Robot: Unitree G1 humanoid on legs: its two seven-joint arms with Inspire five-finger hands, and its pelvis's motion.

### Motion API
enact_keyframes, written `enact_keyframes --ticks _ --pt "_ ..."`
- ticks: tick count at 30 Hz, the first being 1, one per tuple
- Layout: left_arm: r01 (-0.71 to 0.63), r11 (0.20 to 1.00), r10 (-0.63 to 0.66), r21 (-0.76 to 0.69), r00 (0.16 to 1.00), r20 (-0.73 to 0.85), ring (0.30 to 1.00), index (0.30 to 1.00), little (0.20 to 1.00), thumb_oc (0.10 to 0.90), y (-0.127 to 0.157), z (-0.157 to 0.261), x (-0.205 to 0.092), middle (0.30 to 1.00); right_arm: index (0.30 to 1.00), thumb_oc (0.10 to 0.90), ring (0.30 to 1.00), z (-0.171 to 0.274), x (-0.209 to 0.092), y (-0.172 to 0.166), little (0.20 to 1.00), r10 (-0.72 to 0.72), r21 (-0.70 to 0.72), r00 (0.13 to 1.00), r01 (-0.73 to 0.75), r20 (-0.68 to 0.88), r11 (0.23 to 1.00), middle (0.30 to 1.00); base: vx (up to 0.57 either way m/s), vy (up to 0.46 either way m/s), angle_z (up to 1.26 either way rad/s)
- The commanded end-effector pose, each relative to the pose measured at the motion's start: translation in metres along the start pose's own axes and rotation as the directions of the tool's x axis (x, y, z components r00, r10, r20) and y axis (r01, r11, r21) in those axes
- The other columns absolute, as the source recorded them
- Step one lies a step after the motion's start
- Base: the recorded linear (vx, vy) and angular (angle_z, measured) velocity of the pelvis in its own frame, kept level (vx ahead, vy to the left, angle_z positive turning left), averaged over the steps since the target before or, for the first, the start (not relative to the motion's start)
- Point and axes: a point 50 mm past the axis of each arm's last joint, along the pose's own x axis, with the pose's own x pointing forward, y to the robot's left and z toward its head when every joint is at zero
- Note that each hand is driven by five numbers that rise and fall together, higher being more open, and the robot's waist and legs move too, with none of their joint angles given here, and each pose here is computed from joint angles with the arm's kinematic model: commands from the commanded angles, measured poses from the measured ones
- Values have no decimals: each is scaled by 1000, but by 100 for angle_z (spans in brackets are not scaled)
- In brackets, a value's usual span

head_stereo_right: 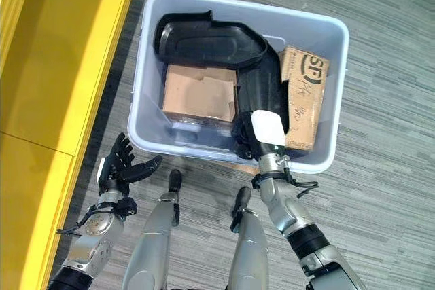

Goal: Move parts from the plastic box to the shelf.

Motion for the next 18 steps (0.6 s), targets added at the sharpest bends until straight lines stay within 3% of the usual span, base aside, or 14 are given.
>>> enact_keyframes --ticks 1,18 --pt "10 1000 -13 24 994 107 1000 1000 1000 900 9 19 -2 1000 300 400 300 -24 6 -60 300 -230 -83 973 228 -7 970 300 -1 4 -22" --pt "-11 999 10 50 999 35 1000 1000 1000 900 24 1 -13 1000 300 400 300 -19 -9 -87 300 -331 -29 942 333 48 943 300 10 0 -11"
